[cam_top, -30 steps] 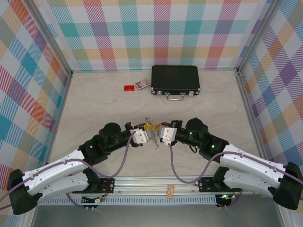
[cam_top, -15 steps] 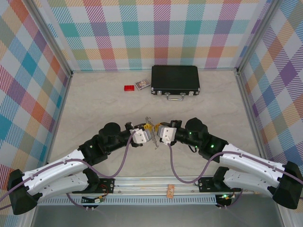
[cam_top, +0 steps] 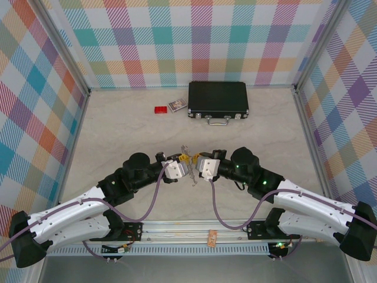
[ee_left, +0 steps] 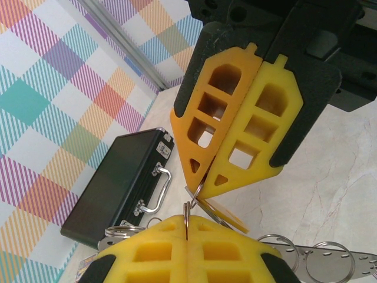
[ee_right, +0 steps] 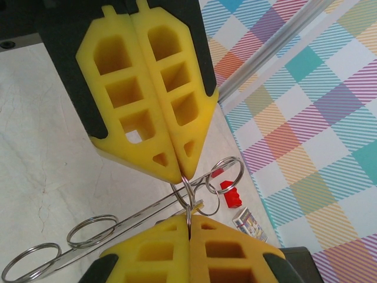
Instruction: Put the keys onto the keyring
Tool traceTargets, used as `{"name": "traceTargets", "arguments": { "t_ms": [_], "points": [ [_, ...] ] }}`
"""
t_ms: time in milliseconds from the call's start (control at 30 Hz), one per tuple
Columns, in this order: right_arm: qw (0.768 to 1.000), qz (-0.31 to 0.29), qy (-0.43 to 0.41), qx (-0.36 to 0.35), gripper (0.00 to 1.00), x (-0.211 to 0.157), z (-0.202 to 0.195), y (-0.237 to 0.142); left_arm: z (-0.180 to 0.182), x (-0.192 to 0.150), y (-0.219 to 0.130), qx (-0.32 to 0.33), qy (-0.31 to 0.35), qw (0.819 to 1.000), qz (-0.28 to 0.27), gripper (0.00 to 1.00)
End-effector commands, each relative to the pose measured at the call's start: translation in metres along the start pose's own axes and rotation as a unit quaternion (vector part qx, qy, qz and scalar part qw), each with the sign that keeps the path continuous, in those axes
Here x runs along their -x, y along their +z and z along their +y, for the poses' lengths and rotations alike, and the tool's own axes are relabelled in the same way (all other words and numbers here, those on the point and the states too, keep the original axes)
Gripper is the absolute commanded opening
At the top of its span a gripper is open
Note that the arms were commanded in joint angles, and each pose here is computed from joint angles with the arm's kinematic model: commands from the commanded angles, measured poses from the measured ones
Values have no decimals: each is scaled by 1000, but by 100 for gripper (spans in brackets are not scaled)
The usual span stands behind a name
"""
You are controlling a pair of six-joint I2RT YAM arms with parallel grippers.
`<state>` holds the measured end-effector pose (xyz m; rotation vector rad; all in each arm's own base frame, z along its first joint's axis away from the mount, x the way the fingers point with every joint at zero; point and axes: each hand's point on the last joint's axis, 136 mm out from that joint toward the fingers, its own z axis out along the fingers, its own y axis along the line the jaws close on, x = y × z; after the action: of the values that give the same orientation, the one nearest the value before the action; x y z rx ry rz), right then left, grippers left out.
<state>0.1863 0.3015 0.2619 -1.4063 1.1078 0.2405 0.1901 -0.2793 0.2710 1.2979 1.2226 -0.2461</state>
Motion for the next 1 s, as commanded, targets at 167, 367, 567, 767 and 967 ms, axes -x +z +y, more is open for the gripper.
{"name": "traceTargets", "arguments": {
  "t_ms": [167,367,567,767,967],
  "points": [
    [1000,-18,4,-10,0,10,-6,-2,9,21,-4,10,-4,999,-30,0],
    [1000,-21,-3,7,0,11,1,3,10,22,-4,10,-6,999,-31,0],
    [1000,-14,-8,16,0,7,8,5,12,22,-3,16,-11,999,-31,0],
    [1000,-7,-9,16,0,5,10,4,14,22,-3,22,-15,999,-31,0],
    [1000,-3,5,-21,0,4,-3,-2,15,22,-5,25,-15,999,-32,0]
  ]
}}
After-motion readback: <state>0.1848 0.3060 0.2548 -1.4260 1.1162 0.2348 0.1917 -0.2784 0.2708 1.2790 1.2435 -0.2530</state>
